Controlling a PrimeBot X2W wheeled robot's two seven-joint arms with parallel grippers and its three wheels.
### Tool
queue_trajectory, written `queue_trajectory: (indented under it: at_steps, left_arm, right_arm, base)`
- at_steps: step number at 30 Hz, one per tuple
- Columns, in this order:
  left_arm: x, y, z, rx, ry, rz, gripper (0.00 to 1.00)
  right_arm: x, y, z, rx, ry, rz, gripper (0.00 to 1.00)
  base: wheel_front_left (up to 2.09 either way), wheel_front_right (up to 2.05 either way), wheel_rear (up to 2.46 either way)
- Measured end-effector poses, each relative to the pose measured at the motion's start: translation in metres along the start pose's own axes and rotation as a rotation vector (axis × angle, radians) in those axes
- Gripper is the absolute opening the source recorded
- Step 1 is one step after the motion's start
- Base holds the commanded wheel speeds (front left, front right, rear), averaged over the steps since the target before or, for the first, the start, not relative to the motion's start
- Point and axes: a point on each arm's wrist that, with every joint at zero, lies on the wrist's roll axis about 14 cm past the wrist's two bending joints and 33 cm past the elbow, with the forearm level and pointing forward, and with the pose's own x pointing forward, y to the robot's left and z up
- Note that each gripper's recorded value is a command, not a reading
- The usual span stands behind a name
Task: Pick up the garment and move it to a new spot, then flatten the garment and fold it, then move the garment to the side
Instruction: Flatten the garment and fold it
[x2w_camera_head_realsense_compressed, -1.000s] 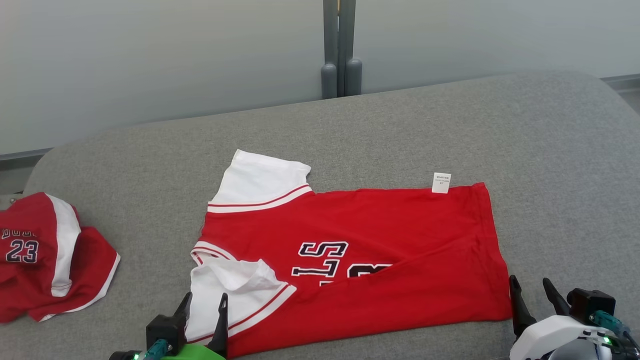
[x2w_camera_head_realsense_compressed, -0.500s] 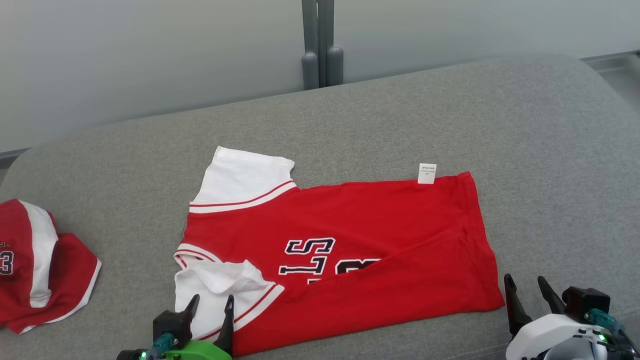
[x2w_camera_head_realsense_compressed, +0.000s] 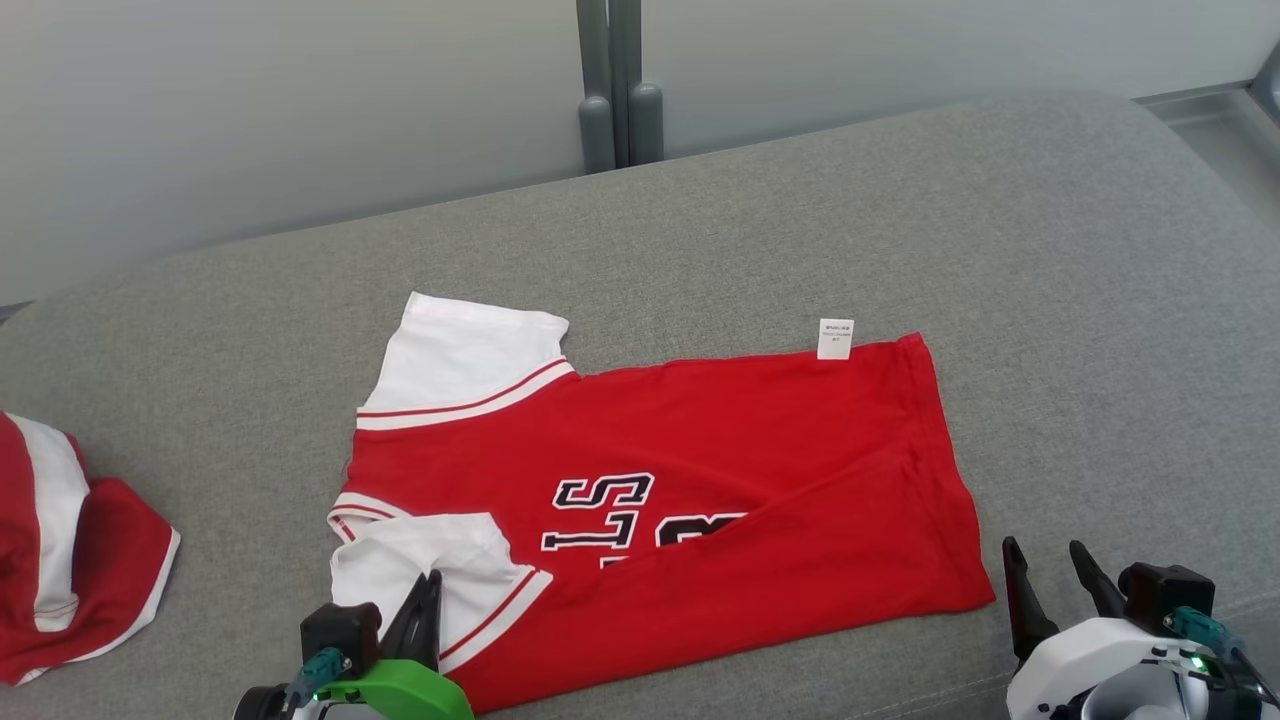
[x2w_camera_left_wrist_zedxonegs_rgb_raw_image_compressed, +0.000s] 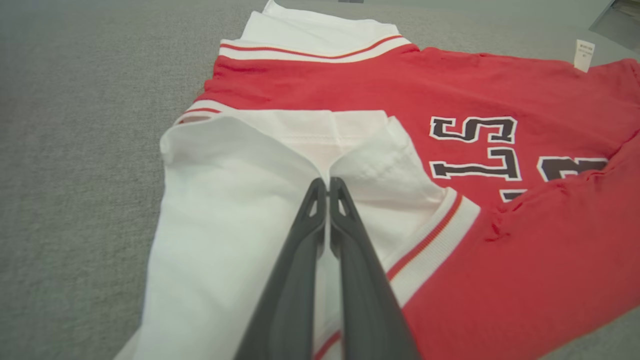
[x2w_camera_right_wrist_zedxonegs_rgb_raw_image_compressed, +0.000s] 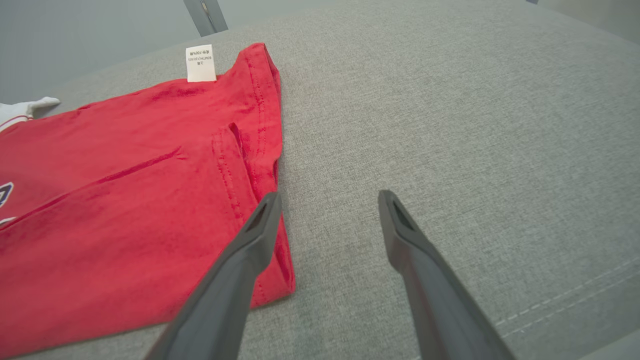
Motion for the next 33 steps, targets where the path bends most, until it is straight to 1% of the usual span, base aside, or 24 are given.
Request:
queue_trajectory:
  at_steps: [10,11,12,13,16,20,26,33]
  left_arm:
    - [0.018,0.0,0.016,0.012,-0.029,-0.004,0.0]
    - [0.021,0.0,0.017,0.019,-0.03,-0.007,0.04]
    - [0.023,-0.001,0.017,0.028,-0.025,-0.008,0.72]
    - [0.025,-0.001,0.016,0.037,-0.017,-0.008,1.0]
    - [0.03,0.0,0.018,0.049,-0.016,-0.004,1.0]
    - [0.037,-0.001,0.04,0.069,-0.076,0.0,1.0]
    - [0.032,0.003,0.041,0.071,-0.084,0.013,1.0]
    - [0.043,0.012,0.053,0.071,-0.113,0.031,1.0]
  right_arm:
    - [0.003,-0.003,0.002,0.003,-0.005,-0.014,1.0]
    - [0.003,-0.004,0.002,0.003,-0.004,-0.016,1.0]
    - [0.002,-0.005,0.002,0.004,-0.003,-0.019,1.0]
    - [0.002,-0.005,0.002,0.004,-0.002,-0.021,1.0]
    - [0.001,-0.008,0.003,0.006,-0.007,-0.029,1.0]
    - [0.001,-0.012,0.011,0.006,-0.031,-0.04,1.0]
    - [0.003,-0.011,0.023,-0.003,-0.07,-0.036,1.0]
    - [0.02,-0.002,0.045,-0.03,-0.126,-0.015,1.0]
  base:
    - [0.0,0.0,0.0]
    - [0.0,0.0,0.0]
    - [0.0,0.0,0.0]
    - [0.0,0.0,0.0]
    - [0.0,0.0,0.0]
    - [0.0,0.0,0.0]
    - [0.0,0.0,0.0]
    - [0.0,0.0,0.0]
